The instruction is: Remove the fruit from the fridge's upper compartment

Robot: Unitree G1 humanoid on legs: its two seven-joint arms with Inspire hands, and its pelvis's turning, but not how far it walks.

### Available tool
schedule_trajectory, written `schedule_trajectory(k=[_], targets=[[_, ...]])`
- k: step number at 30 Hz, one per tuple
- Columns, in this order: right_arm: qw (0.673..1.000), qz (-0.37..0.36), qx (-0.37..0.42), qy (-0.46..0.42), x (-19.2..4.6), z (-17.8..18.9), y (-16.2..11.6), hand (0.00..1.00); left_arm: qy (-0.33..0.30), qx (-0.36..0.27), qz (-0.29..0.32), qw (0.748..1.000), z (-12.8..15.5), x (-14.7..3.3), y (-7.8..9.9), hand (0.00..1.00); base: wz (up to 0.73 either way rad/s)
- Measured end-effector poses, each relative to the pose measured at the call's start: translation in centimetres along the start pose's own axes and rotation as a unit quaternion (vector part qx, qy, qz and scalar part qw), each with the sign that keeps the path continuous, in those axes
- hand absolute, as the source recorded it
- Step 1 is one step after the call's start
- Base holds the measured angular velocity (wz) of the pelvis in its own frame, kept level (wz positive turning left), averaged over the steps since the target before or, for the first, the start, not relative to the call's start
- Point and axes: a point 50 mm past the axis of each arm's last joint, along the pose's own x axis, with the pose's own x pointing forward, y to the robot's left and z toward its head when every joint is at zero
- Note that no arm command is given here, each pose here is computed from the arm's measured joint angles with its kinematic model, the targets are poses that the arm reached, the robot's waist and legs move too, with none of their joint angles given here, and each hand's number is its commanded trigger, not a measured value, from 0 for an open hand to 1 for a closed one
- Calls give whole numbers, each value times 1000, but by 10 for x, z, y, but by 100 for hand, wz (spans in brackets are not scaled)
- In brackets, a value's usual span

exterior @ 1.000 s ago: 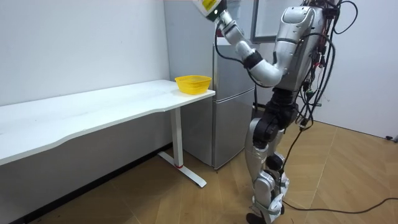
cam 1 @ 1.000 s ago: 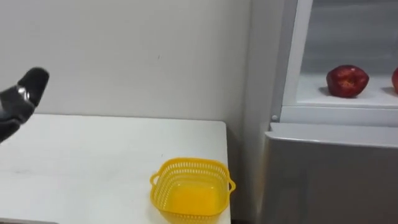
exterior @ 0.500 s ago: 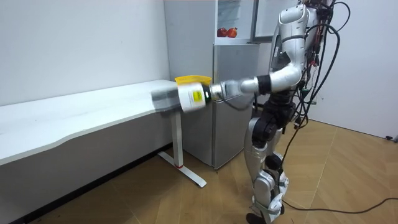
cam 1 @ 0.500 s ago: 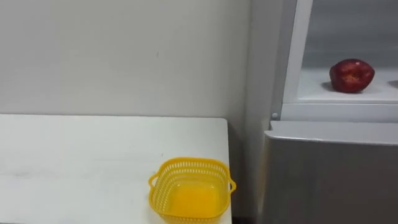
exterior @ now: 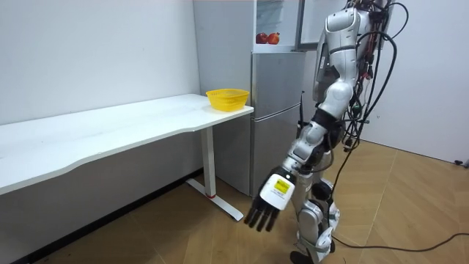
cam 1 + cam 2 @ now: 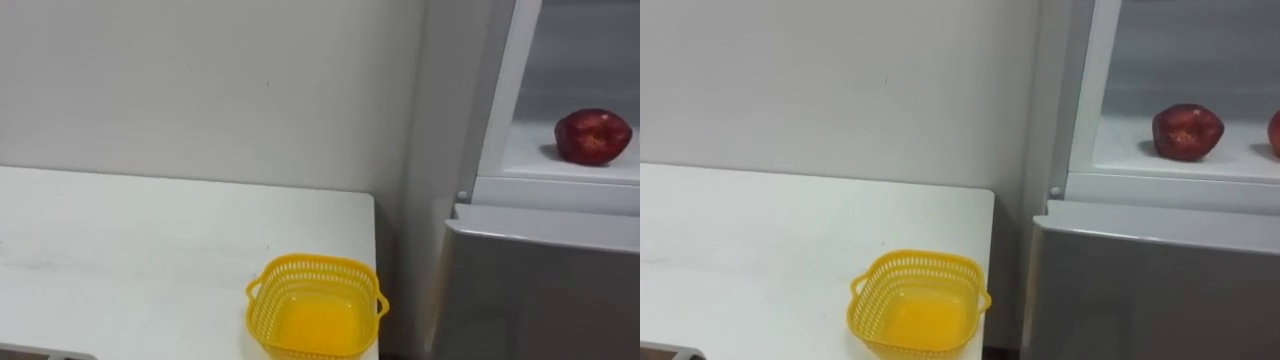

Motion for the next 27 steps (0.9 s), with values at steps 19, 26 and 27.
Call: schedule_trajectory(k=[19, 26, 27], targets=[[926, -178, 122, -311, -41, 126, -31, 0, -11, 167, -97, 981, -15, -6, -29, 0, -4], [772, -264, 176, -550, -138, 201, -63, 0, -5, 207, -100, 973, -25, -8, -21, 0, -5], [760, -269, 180, -563, -144, 204, -63, 0, -4, 213, -99, 972, -27, -8, -19, 0, 0]])
